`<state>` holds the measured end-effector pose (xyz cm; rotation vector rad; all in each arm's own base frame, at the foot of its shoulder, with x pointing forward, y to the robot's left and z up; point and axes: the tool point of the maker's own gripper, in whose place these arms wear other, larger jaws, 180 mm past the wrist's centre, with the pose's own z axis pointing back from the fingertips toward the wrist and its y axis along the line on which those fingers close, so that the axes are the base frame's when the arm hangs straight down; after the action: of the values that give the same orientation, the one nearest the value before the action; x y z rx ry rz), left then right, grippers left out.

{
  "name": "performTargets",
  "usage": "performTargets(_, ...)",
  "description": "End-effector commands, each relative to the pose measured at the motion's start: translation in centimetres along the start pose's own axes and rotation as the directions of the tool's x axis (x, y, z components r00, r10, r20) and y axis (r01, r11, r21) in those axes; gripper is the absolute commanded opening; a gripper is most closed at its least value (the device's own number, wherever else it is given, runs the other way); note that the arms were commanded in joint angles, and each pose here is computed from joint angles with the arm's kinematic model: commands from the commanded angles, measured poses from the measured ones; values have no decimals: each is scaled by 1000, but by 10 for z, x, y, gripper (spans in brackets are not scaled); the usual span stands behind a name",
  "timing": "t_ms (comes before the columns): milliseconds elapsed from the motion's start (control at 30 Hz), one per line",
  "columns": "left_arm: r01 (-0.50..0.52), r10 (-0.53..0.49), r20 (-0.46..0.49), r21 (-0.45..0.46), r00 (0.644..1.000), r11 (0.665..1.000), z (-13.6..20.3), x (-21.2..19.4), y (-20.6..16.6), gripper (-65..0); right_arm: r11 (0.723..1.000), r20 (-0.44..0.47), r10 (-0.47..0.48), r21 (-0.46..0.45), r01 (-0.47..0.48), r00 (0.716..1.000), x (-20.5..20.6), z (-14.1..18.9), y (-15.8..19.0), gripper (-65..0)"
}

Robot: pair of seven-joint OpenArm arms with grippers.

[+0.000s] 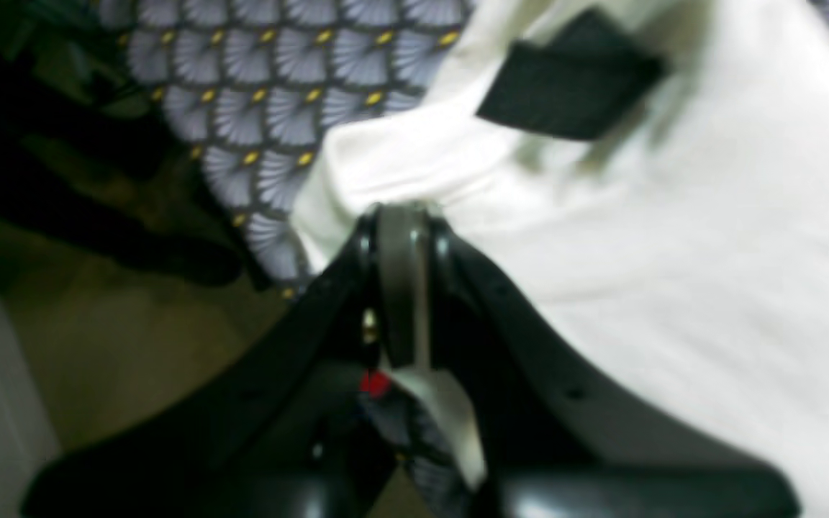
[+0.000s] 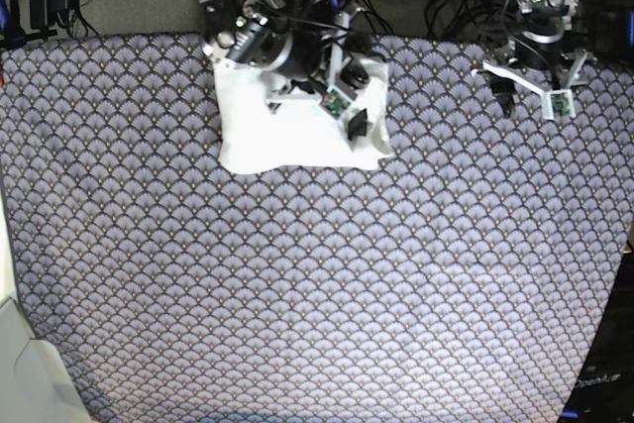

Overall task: Fold the T-shirt properly
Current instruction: 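Press the folded bundle with the right gripper and release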

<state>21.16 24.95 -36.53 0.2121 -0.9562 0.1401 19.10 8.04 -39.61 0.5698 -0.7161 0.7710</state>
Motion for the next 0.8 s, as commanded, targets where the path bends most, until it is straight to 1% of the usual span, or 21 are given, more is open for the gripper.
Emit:
performTargets(0, 12, -12, 46, 2, 999, 1000, 4, 12, 2, -238, 1000, 53, -1, 13, 0, 999, 13, -1, 3, -635)
performTargets(100, -2, 2, 47, 0, 999, 1000, 7, 12, -1, -238, 1000, 64, -10, 21, 9, 998, 13, -3, 4, -635)
performTargets(167, -5, 5, 45, -3, 999, 1000, 10, 11, -3, -238, 1000, 75, 0, 12, -1, 997, 16, 1, 3, -635)
performTargets(233, -3, 3, 48, -8, 999, 1000, 13, 12, -4, -238, 999, 97, 41, -21, -39, 994, 26, 14, -3, -635)
performTargets(367, -3, 4, 67, -16, 998, 1000, 18, 19, -6, -241, 991, 180, 112, -91, -97, 977, 56, 45, -8, -634)
performTargets(400, -3, 4, 67, -20, 998, 1000, 18, 19, -8, -253, 988, 182, 132, -103, -115, 974, 57, 51, -9, -634)
performTargets(467, -2, 5, 57, -53, 998, 999, 19, 15, -20, -302, 984, 163, 154, -115, -137, 974, 54, 56, -12, -632)
performTargets(500, -1, 5, 52, -70, 999, 998, 20, 13, -27, -325, 983, 139, 157, -117, -141, 978, 50, 56, -14, -632)
performTargets(567, 0, 4, 40, -113, 999, 994, 22, 9, -43, -341, 981, 92, 164, -121, -153, 982, 41, 57, -18, -632)
performTargets(667, 0, 6, 31, -177, 1000, 984, 24, 5, -67, -316, 977, 55, 181, -124, -173, 982, 31, 60, -22, -632)
performTargets(767, 0, 11, 44, -239, 999, 971, 25, 10, -91, -265, 975, 32, 192, -125, -186, 981, 24, 62, -25, -631)
